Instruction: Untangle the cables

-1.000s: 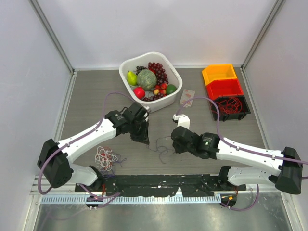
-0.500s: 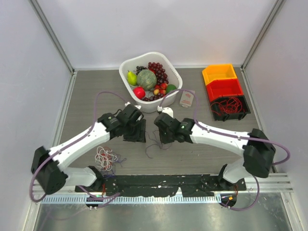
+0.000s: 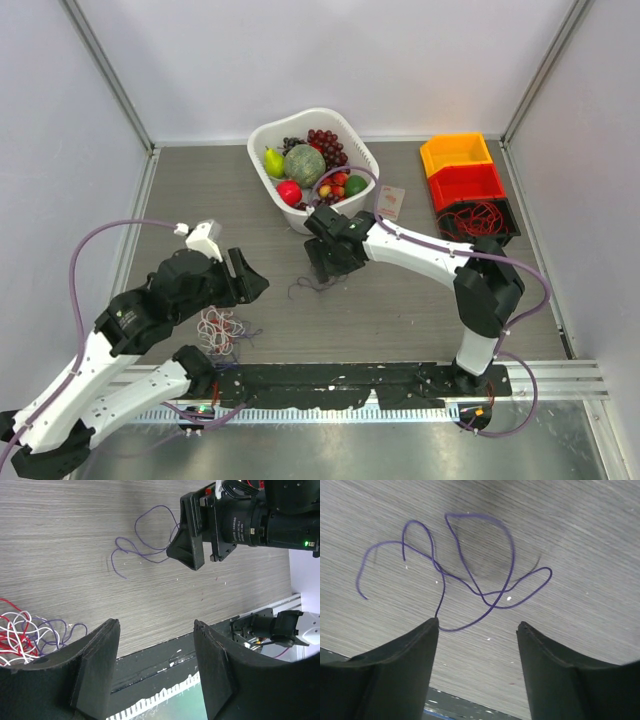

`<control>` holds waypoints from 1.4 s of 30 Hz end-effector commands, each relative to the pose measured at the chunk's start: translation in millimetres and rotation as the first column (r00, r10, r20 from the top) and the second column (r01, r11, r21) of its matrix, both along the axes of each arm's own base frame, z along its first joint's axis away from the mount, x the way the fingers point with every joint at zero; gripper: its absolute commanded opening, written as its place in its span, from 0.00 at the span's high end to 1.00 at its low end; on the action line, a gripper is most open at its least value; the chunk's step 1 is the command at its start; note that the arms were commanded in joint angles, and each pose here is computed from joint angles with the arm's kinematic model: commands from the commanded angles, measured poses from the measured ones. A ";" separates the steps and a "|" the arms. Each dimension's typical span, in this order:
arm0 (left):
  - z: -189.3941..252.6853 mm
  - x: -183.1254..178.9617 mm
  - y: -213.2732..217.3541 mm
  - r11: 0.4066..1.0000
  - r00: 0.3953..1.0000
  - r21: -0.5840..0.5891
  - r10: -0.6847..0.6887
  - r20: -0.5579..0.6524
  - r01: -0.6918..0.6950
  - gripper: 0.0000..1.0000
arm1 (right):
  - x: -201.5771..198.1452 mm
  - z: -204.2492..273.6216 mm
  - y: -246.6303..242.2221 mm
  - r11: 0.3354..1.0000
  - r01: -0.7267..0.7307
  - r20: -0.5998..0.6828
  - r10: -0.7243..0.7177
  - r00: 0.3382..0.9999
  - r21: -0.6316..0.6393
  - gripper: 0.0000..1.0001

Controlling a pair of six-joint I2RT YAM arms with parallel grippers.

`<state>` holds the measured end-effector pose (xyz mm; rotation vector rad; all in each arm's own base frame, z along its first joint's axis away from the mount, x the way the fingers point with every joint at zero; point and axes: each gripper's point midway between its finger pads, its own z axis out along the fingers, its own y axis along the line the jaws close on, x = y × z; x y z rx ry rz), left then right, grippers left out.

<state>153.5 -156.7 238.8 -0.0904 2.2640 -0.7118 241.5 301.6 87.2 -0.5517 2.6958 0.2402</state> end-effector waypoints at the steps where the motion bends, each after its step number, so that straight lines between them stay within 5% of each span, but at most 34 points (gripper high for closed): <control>1: -6.4 2.6 5.5 0.999 0.999 0.003 0.051 -0.016 -0.051 0.36 | 2.7 24.9 -11.0 0.992 -0.121 0.060 0.123 0.991 -0.038 0.28; 4: -0.1 3.6 3.3 0.999 0.999 0.014 0.033 -0.010 -0.033 0.36 | 9.5 19.8 -30.5 0.997 -0.027 0.053 0.031 0.998 -0.070 0.27; 7: 1.6 6.5 -1.7 1.000 1.000 0.023 0.017 -0.011 -0.016 0.36 | 6.8 30.0 -18.0 0.995 0.057 0.016 -0.058 0.998 0.088 0.26; 10: -0.4 11.2 -11.2 1.000 1.000 0.026 -0.008 -0.019 0.008 0.36 | -1.0 33.4 14.6 0.939 0.185 -0.091 -0.166 0.982 0.290 0.22; 14: 2.2 12.8 -20.9 0.998 0.998 0.036 -0.050 -0.033 0.051 0.36 | 10.5 35.9 36.6 0.810 0.426 -0.207 -0.373 0.904 0.404 0.23; 17: 4.0 14.5 -19.8 0.997 0.998 0.049 -0.053 -0.022 0.054 0.36 | 15.2 25.7 38.6 0.703 0.617 -0.316 -0.531 0.786 0.354 0.25; 21: 1.1 15.9 -20.2 0.997 0.998 0.057 -0.054 -0.020 0.055 0.36 | 28.8 20.4 23.5 0.603 0.729 -0.301 -0.665 0.684 0.324 0.25; 27: 3.6 14.7 -19.3 0.999 0.999 0.019 -0.038 -0.005 0.038 0.36 | 25.2 -15.0 -13.6 0.529 0.835 -0.263 -0.792 0.550 0.152 0.25; 35: 8.3 10.4 -7.1 1.000 1.000 0.023 -0.009 0.013 0.009 0.36 | 28.4 -39.4 -25.8 0.510 0.857 -0.227 -0.829 0.511 0.071 0.39; 38: 9.4 9.8 -4.1 1.000 1.000 0.022 -0.002 0.023 0.002 0.36 | 32.3 -45.4 -26.2 0.495 0.866 -0.214 -0.841 0.498 0.068 0.64; 42: 9.4 7.4 -0.2 0.999 1.000 0.043 -0.010 0.024 0.009 0.36 | 31.8 -53.7 -22.7 0.500 0.865 -0.216 -0.839 0.498 0.053 0.64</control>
